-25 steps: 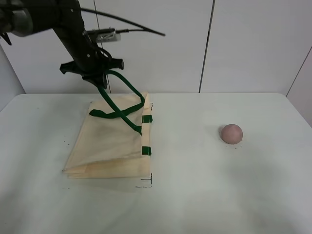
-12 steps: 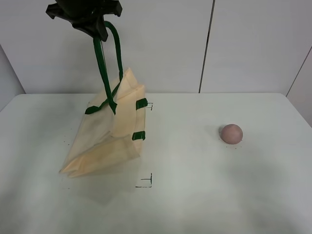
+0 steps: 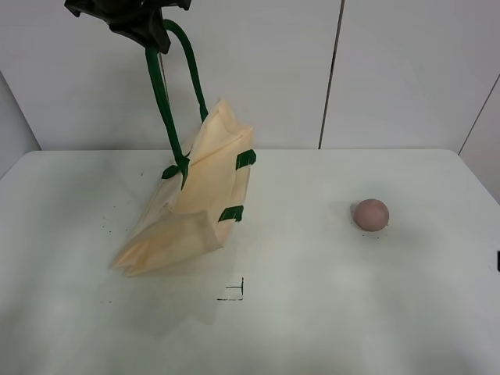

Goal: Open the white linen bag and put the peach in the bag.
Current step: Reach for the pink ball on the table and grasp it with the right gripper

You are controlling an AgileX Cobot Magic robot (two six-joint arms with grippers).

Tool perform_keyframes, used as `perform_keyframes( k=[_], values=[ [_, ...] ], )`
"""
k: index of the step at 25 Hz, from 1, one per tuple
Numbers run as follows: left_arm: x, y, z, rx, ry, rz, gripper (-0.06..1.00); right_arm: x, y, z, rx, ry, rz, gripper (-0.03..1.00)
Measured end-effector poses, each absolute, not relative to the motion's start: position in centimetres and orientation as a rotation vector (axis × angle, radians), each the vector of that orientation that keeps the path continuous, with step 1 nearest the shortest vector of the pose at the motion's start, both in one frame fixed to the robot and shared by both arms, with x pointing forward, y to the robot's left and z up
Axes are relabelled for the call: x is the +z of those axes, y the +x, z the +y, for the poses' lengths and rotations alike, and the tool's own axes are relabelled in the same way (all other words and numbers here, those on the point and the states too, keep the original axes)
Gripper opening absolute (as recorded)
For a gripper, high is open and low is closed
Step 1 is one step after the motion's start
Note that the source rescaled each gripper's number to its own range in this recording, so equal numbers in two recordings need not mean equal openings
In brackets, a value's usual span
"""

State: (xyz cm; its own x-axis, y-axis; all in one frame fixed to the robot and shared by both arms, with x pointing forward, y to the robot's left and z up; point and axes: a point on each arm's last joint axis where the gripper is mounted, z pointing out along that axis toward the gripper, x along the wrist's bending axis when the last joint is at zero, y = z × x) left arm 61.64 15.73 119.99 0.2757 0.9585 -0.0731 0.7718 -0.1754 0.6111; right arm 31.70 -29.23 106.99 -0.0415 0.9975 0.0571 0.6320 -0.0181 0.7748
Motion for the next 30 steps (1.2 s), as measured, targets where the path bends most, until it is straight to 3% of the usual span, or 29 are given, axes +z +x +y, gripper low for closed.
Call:
perform_keyframes(
  k=[5, 14, 20, 30],
  values=[
    [120.0, 61.6, 15.7, 0.447, 2.004, 1.554, 0.00, 107.2, 40.8, -29.2, 0.755, 1.830, 1.822, 1.00],
    [120.0, 61.6, 15.7, 0.447, 2.003, 1.555, 0.00, 102.6, 58.0, -27.8, 0.520, 1.926, 2.075, 1.00],
    [120.0, 61.6, 15.7, 0.447, 2.003, 1.555, 0.00, 98.1, 62.5, -26.0, 0.423, 1.951, 2.167, 1.00],
    [120.0, 61.6, 15.7, 0.447, 2.003, 1.555, 0.00, 91.5, 64.9, -26.0, 0.376, 1.952, 2.157, 1.00]
  ],
)
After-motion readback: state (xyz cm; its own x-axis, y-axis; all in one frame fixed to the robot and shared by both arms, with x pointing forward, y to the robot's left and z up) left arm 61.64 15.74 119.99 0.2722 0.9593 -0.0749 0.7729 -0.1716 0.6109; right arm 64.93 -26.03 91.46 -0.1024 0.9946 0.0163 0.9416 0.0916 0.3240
